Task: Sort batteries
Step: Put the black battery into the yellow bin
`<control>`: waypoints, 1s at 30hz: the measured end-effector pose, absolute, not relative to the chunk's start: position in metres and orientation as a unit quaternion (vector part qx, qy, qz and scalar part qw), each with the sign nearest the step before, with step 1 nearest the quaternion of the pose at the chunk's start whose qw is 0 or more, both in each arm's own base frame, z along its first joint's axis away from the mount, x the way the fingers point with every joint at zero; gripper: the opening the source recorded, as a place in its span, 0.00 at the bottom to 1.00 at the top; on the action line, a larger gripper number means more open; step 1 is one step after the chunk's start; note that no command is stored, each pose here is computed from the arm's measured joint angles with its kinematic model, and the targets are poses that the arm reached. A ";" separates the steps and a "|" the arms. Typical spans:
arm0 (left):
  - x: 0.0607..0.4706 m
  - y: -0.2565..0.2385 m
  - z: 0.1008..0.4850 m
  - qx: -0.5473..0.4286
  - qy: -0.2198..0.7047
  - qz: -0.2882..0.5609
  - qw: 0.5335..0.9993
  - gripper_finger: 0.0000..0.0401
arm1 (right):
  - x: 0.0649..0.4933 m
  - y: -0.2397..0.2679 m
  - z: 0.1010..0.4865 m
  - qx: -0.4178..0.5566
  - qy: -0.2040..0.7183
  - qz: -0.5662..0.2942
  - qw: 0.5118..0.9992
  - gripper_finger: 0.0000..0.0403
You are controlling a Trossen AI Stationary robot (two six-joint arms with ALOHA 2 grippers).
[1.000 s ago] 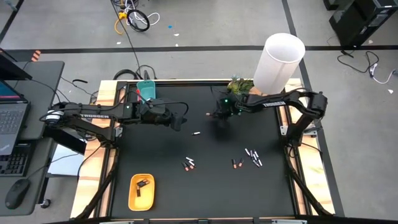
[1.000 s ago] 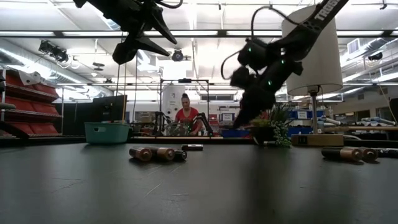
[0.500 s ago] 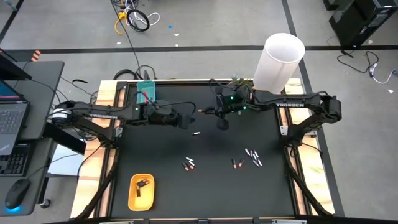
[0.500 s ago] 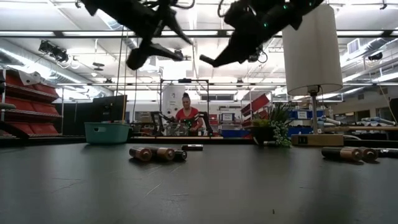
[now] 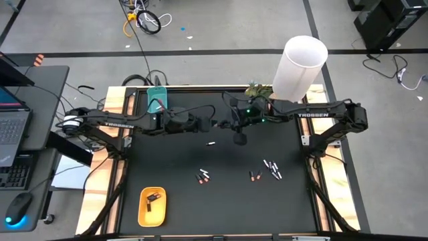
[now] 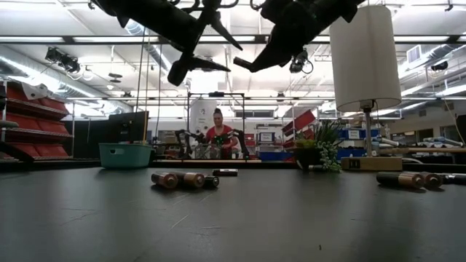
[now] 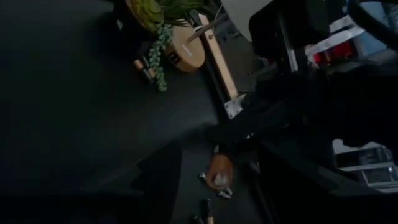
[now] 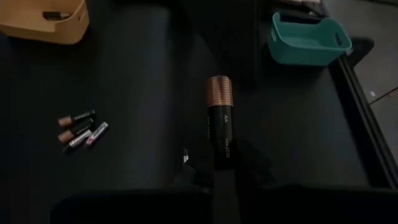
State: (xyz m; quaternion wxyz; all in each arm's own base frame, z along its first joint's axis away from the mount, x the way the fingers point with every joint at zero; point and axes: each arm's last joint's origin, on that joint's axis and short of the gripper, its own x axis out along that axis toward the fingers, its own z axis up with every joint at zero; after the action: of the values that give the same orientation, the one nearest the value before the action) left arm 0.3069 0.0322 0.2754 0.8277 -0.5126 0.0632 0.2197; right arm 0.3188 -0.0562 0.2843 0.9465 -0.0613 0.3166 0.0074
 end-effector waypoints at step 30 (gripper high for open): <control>0.315 0.027 0.271 -0.508 0.055 0.215 0.832 0.16 | 0.322 -0.053 0.289 -0.069 0.293 -0.002 0.954 0.06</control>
State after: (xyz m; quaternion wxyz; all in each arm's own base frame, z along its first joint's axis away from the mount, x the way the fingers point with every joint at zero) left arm 0.3147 0.0268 0.2705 0.8323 -0.5080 0.0549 0.2152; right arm 0.3223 -0.0532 0.2886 0.9536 -0.0692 0.2930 -0.0017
